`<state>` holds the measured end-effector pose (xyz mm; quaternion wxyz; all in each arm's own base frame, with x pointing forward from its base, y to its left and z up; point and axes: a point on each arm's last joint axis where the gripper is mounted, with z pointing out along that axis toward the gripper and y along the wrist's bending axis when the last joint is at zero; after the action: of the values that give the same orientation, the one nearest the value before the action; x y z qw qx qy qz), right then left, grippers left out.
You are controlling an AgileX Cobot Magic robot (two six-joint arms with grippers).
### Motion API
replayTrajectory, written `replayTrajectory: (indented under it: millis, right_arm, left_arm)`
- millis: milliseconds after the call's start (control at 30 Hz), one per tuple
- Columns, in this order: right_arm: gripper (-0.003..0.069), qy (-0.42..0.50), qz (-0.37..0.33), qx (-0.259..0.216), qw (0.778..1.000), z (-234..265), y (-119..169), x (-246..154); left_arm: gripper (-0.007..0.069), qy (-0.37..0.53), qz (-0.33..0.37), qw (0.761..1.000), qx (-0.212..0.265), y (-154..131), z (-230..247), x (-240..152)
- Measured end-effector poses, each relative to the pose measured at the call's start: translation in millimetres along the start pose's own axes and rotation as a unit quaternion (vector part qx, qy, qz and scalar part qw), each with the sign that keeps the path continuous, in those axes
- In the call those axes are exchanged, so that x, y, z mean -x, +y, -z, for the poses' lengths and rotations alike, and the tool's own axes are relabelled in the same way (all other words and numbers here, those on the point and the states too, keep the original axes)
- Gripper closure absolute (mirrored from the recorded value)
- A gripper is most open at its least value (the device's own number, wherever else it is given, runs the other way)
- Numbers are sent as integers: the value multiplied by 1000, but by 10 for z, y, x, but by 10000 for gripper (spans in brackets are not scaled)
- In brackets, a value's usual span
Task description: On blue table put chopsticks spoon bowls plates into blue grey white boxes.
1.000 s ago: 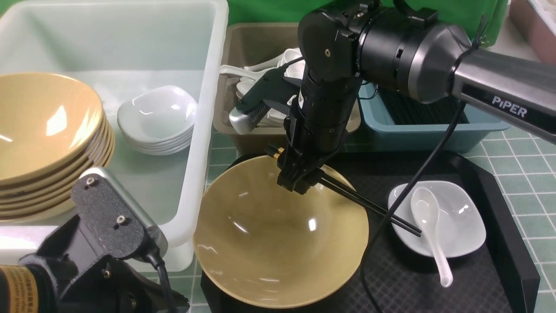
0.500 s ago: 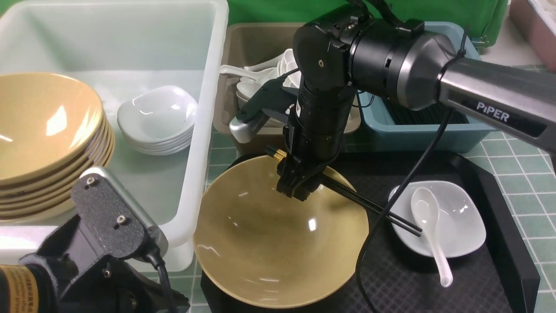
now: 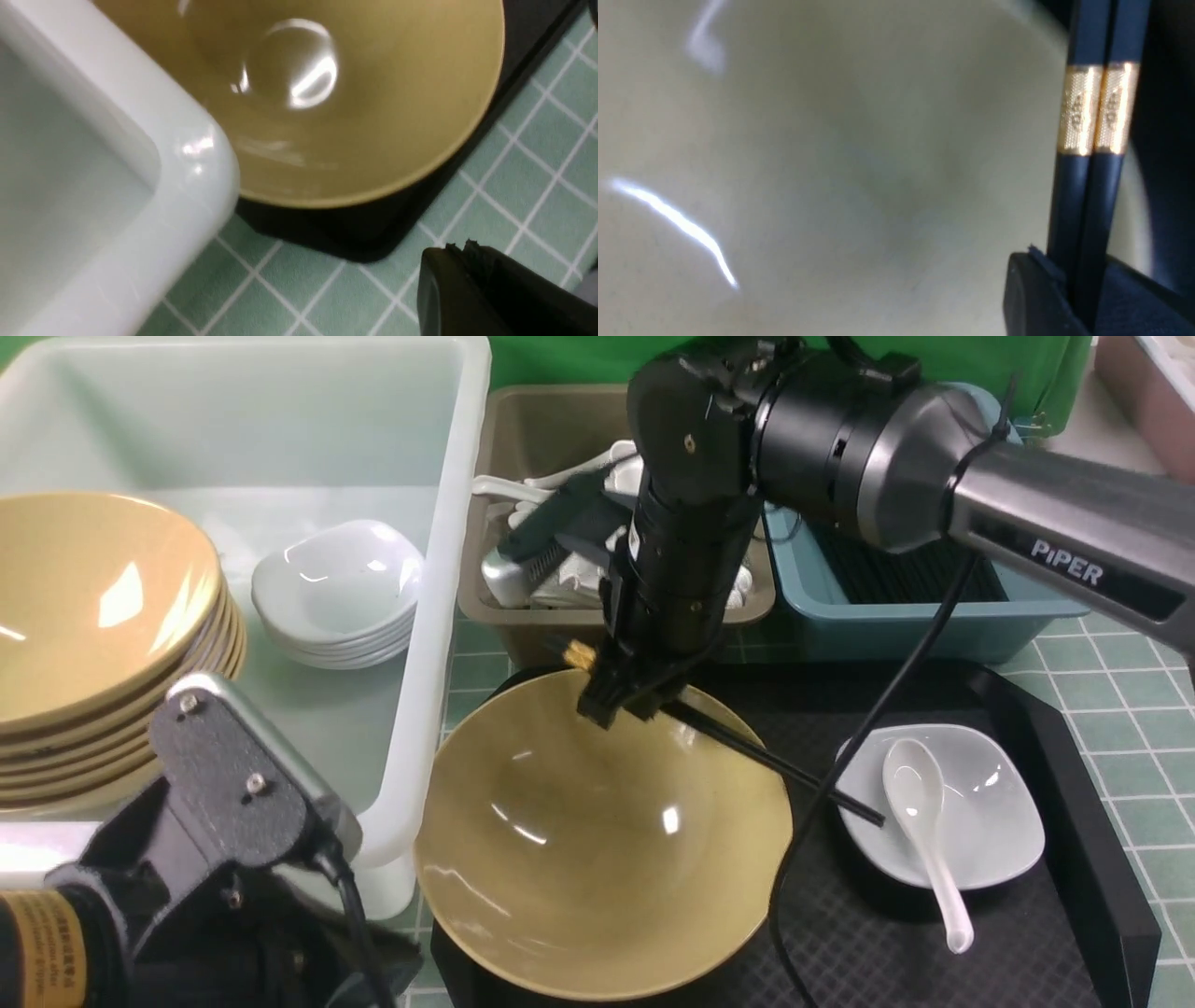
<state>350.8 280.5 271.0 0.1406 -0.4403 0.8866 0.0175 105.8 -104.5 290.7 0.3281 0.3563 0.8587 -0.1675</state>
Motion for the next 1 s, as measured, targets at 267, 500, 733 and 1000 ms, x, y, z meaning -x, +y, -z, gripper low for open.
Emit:
replayTrajectory:
  millis: [267,500,733,1000]
  right_arm:
    - [489,-76,-33,-113,990,627,-447,93]
    - [489,-160,-169,-179,956,877,-1333,-121]
    - [489,-256,-328,-215,884,757,-2131,-367]
    - [489,-247,-390,-207,863,137,-2484,-472]
  left_arm:
    - [624,-109,-5,994,30,73,-25,703]
    - [624,-158,-67,982,77,196,-351,1499]
    - [624,-162,-100,977,97,269,-732,1854]
    - [624,-115,-90,985,93,278,-802,1766]
